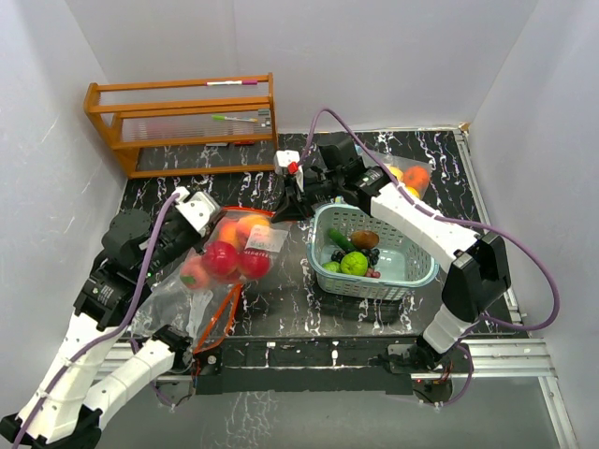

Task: Place the food in the zip-top bag and seal the zipper
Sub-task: Zip the zipper food storage bag at the center of the board.

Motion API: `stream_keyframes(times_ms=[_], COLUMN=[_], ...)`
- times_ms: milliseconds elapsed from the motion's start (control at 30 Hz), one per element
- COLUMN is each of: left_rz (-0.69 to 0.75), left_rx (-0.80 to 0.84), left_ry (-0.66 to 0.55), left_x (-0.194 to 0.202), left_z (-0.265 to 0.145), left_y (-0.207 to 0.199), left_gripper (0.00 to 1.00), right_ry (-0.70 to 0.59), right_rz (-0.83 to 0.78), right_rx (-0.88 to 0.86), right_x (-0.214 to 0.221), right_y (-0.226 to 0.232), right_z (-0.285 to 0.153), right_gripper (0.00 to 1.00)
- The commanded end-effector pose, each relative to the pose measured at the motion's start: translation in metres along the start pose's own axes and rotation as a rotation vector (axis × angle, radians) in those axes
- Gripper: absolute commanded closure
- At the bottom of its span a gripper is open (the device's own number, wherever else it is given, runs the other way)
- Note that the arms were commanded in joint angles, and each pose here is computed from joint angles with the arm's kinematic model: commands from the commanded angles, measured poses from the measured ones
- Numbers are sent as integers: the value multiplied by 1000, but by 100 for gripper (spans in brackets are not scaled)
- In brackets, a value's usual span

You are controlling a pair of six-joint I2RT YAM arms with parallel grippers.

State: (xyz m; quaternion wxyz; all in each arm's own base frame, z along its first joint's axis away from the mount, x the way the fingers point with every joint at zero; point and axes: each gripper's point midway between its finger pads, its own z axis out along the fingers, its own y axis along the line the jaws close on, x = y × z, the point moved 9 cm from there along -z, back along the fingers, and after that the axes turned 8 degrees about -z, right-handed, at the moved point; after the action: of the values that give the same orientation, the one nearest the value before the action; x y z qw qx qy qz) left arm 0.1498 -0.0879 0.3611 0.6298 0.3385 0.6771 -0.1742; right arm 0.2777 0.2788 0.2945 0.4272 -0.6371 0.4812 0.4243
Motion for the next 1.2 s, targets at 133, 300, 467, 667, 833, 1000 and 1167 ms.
stream_keyframes(times_ms=[133,300,467,667,833,1000,1167], left_rz=[58,58,59,63,62,61,53], left_rx=[-190,-204,-218,-226,-222,-219,-191], left_ry=[-203,-203,-207,-208,-206,-208,-214], left_x=[-42,-41,-41,-41,-39,-39,-37], left_z=[-26,-26,-27,-27,-27,-26,-23], left_y=[17,18,19,20,19,19,17], left_gripper=[100,100,100,100,100,100,100], right_ry=[25,39,54,68,81,93,16], right_rz=[21,41,58,73,84,93,104], right_rx=[78,91,109,128,140,148,126], right_x=[7,13,20,24,27,27,7], right_y=[-1,0,2,3,2,1,-4], right_z=[-20,-24,-29,-34,-36,-37,-36], right_gripper=[92,92,92,92,92,90,62])
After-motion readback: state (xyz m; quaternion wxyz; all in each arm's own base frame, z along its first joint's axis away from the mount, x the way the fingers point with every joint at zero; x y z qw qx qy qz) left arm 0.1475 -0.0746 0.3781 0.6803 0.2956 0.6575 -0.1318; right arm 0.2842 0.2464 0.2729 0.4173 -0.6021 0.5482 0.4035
